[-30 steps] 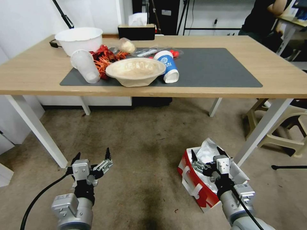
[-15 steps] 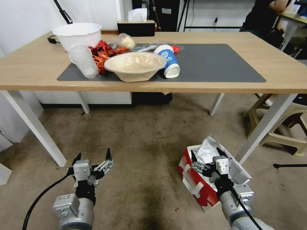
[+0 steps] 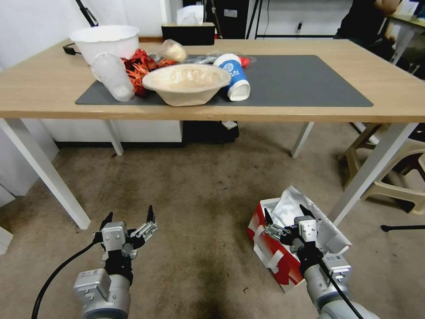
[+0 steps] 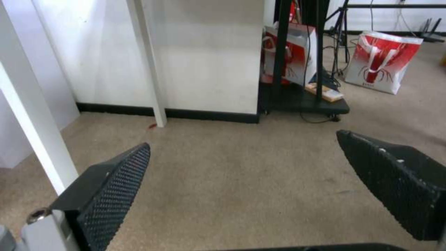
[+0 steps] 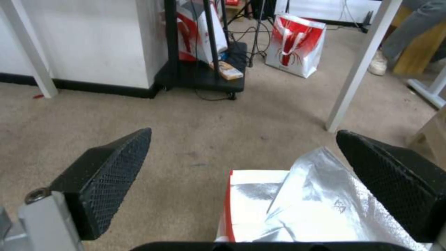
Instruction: Pick up the food delivery bag from the floor and place it on the table.
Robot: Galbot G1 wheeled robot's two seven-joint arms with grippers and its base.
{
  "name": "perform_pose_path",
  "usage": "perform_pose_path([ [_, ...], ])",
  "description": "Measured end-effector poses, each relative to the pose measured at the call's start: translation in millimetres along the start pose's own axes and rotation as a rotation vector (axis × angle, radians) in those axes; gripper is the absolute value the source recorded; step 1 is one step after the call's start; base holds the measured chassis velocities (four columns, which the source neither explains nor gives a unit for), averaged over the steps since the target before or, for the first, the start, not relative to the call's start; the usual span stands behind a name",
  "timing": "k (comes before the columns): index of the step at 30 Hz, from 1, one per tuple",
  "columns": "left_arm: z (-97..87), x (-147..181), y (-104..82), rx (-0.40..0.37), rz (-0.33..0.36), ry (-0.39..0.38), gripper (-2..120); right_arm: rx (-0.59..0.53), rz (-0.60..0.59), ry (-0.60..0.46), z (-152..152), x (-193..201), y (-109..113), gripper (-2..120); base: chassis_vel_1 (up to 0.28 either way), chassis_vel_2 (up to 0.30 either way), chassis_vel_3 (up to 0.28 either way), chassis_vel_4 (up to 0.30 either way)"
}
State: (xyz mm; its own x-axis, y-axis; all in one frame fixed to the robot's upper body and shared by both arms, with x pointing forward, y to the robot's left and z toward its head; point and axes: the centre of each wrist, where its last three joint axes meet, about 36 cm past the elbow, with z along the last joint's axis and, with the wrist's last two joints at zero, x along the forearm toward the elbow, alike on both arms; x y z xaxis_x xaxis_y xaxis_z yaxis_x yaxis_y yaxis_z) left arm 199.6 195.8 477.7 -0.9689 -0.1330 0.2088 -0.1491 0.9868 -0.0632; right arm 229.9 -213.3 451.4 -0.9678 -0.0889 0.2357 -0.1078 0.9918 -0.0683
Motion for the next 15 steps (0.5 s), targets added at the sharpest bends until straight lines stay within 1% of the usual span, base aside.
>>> perform_pose_path([
  [15,3.6,2.1,-2.1,-0.001,0.005,0.011,100,0.001,0.0,-0.002,-1.1,2.9,-0.4,100,0.0,0.0,0.0,0.0],
])
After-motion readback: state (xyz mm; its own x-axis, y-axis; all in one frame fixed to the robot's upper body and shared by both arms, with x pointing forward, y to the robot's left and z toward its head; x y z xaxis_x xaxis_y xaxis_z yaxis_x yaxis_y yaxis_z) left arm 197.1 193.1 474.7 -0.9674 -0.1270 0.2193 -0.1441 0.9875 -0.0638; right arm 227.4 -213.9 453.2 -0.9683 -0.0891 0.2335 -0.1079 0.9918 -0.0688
